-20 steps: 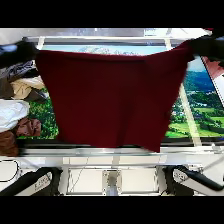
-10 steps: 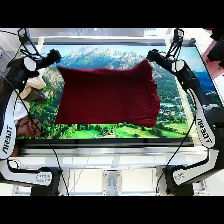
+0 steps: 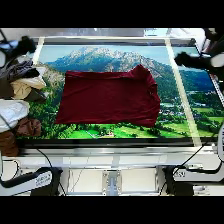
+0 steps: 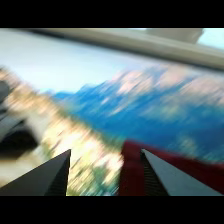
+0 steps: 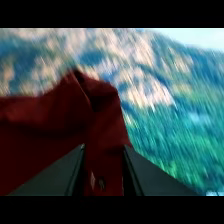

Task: Fold the shirts.

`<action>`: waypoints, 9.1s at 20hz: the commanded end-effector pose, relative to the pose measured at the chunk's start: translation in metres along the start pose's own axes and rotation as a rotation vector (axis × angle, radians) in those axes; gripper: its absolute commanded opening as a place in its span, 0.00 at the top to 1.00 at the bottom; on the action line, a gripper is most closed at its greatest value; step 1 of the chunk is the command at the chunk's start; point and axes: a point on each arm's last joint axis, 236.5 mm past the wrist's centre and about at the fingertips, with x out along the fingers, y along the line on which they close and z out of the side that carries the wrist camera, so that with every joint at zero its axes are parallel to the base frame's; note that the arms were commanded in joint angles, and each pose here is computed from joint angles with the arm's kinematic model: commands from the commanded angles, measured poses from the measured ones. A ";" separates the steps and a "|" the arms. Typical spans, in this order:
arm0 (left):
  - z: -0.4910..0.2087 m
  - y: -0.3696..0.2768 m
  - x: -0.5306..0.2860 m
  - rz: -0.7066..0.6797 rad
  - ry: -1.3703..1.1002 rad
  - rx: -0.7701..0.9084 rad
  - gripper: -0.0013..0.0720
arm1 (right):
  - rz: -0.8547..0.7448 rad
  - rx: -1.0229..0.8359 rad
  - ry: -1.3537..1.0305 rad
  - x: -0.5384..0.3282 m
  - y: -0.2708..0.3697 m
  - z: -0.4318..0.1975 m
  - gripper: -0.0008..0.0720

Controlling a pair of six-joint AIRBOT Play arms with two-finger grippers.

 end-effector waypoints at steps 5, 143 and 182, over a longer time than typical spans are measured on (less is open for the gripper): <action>-0.235 0.028 -0.044 0.061 0.371 -0.076 0.30 | 0.128 0.267 0.494 -0.021 0.007 -0.219 0.59; -0.269 -0.117 0.109 -0.235 0.690 0.057 0.27 | 0.042 0.134 0.453 0.072 0.018 -0.236 0.60; -0.238 -0.103 -0.059 -0.317 0.584 0.033 0.26 | 0.342 0.655 0.619 -0.046 0.118 -0.379 0.95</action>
